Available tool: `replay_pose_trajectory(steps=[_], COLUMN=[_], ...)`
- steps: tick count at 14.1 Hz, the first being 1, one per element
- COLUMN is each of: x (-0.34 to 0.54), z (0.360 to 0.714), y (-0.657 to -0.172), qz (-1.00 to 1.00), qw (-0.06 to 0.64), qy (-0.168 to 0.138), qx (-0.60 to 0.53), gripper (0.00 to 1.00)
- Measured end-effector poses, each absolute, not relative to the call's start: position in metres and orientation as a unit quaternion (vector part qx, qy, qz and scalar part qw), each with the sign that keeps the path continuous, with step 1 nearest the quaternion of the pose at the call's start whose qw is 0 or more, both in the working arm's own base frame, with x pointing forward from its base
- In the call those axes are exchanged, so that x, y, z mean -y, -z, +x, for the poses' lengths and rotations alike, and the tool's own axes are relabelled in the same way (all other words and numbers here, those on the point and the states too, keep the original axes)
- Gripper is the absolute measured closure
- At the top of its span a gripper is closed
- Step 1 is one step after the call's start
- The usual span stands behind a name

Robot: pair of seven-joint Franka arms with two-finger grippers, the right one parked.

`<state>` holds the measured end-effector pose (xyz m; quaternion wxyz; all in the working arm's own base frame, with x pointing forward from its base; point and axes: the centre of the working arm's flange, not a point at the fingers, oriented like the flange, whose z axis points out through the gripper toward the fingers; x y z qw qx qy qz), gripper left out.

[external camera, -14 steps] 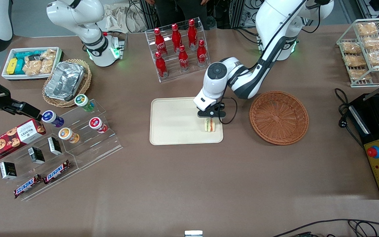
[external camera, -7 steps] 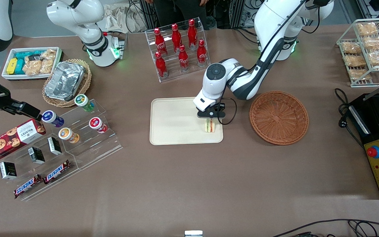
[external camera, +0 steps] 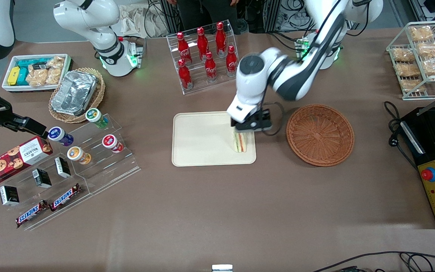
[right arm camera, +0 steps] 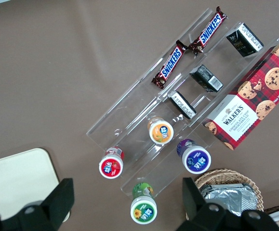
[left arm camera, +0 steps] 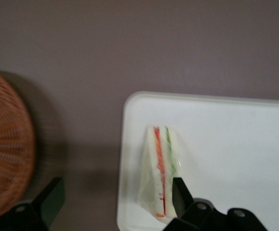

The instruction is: Place sandwich from basket to tray

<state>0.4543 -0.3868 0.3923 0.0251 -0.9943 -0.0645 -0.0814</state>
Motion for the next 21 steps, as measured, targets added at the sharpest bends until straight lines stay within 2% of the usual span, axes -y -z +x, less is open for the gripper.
replay_pose_trajectory(steps=[2, 5, 10, 13, 17, 21], x=[0.349, 0.287, 0.191, 0.144, 0.099, 0.097], z=[0.465, 0.482, 0.498, 0.493, 0.491, 0.491], y=[-0.444, -0.486, -0.521, -0.545, -0.582, -0.608], qz=[-0.992, -0.994, -0.997, -0.998, -0.998, -0.999], qw=[0.022, 0.010, 0.034, 0.036, -0.006, -0.015], qy=[0.095, 0.079, 0.052, 0.040, 0.056, 0.051], qx=[0.079, 0.077, 0.050, 0.028, 0.019, 0.007], gripper=[0.01, 0.01, 0.00, 0.00, 0.00, 0.01])
